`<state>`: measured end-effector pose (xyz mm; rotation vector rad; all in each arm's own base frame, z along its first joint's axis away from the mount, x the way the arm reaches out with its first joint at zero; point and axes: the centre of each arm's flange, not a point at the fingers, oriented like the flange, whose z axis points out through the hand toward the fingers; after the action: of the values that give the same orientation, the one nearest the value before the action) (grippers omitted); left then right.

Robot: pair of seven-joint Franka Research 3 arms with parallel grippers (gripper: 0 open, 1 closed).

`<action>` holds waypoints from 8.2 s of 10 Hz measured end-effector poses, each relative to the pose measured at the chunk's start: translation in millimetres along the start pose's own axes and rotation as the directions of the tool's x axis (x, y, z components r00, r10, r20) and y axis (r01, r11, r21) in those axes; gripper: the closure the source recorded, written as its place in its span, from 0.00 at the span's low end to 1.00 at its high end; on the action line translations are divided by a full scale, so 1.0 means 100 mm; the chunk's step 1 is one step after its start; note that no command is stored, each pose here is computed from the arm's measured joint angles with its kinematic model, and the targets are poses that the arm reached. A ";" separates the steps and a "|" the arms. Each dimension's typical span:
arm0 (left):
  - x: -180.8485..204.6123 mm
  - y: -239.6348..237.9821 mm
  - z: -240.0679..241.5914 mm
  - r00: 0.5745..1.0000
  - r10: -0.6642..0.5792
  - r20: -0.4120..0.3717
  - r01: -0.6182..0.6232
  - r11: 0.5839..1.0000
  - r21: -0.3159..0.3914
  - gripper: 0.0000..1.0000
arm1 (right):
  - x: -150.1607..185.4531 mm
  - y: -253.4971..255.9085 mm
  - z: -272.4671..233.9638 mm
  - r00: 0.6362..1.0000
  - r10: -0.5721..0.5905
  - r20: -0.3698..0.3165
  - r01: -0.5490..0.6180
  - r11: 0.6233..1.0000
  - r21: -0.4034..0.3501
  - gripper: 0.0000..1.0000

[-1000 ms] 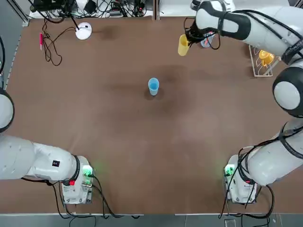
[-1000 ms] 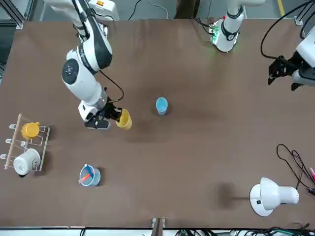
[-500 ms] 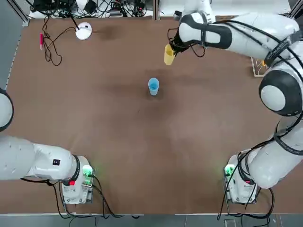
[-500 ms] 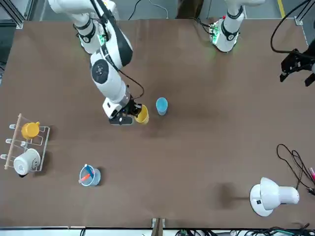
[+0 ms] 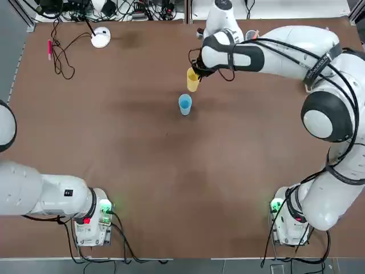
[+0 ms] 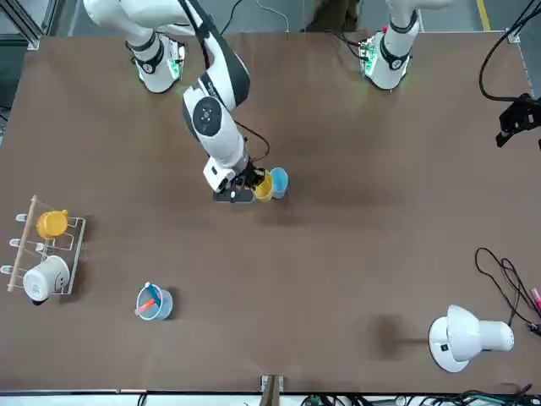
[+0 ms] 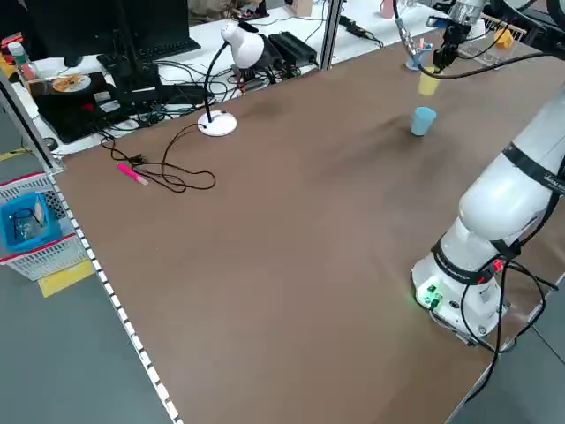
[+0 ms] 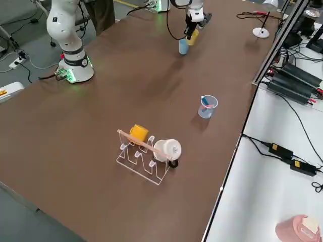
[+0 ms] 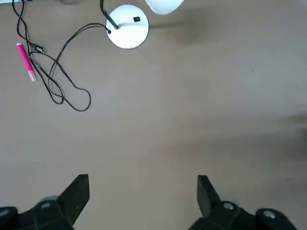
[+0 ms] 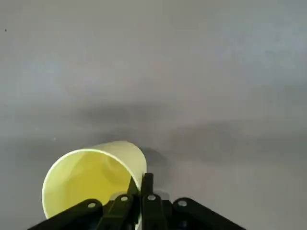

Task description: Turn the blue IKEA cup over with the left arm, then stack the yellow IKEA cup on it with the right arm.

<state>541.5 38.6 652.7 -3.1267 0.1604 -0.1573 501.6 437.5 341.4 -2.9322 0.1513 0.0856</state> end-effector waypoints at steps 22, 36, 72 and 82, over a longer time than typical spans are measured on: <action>0.15 0.15 0.13 1.000 -0.007 0.018 0.007 1.000 0.001 0.01 | -0.38 -0.37 0.48 0.999 0.048 -0.002 -0.048 0.997 -0.061 0.96; 0.15 0.14 0.13 1.000 -0.009 0.019 0.009 1.000 0.001 0.01 | 0.78 0.70 -0.15 0.999 -0.021 -0.043 0.019 0.998 -0.057 0.00; 0.15 0.06 0.12 1.000 -0.025 0.016 0.025 1.000 0.003 0.01 | 0.90 3.76 -3.70 0.995 0.001 -0.103 -0.022 0.979 -0.200 0.00; 0.15 0.06 0.12 1.000 -0.024 0.016 0.024 1.000 0.003 0.01 | 0.89 3.69 -3.69 0.995 -0.012 -0.099 -0.009 0.980 -0.201 0.00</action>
<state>556.5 31.3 642.0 -3.1276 0.1227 -0.1323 567.5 -5.9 622.2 -3.1404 0.1645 -0.0496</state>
